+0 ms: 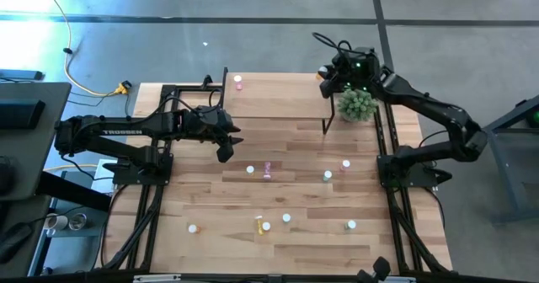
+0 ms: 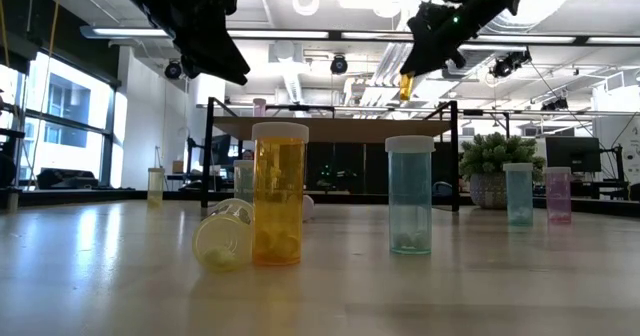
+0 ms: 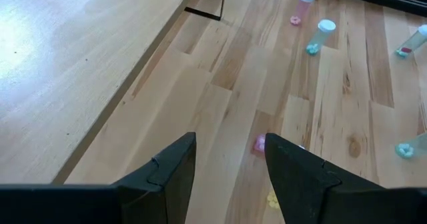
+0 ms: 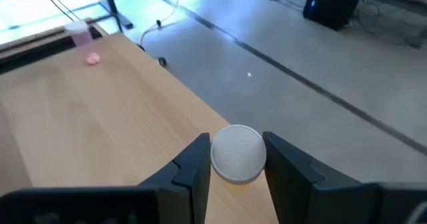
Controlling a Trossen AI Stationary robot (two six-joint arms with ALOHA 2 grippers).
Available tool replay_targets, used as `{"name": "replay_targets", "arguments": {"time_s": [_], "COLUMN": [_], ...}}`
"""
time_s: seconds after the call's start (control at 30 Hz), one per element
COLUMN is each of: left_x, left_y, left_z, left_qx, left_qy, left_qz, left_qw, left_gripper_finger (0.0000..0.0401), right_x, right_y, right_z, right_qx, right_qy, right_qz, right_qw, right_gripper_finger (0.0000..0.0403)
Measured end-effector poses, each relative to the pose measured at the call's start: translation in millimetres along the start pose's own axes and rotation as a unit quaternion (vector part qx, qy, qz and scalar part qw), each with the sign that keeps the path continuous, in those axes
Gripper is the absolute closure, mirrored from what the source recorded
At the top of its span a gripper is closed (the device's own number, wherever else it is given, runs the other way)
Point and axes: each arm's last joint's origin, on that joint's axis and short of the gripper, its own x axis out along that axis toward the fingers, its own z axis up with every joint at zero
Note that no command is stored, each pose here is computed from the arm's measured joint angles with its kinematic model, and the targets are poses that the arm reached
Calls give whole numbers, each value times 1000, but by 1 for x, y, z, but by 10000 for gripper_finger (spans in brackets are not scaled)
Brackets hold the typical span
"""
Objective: Pick and place medicine bottles onto shelf by color
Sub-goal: Put the top orange pill bottle on the shelf
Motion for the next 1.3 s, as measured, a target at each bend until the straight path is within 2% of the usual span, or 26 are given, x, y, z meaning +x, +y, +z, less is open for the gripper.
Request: {"name": "replay_targets", "arguments": {"time_s": [0.17, 0.53, 1.13, 1.3], "left_x": [0, 0, 0, 0], "left_y": [0, 0, 0, 0], "left_z": [0, 0, 0, 0], "left_qx": [-12, -12, -12, -12], "left_qy": [0, 0, 0, 0], "left_qz": [0, 0, 0, 0], "left_qw": [1000, 1000, 1000, 1000], "left_gripper_finger": [231, 231, 231, 231], "right_x": [12, 39, 44, 44], "right_y": [-1, 3, 10, 10], "right_z": [-6, -21, -25, -25], "right_qx": [16, 10, -7, -7], "right_qy": [24, 72, 85, 86], "right_qz": [3, 11, 16, 15], "right_qw": [1000, 997, 996, 996], "right_gripper_finger": [293, 293, 292, 276]}}
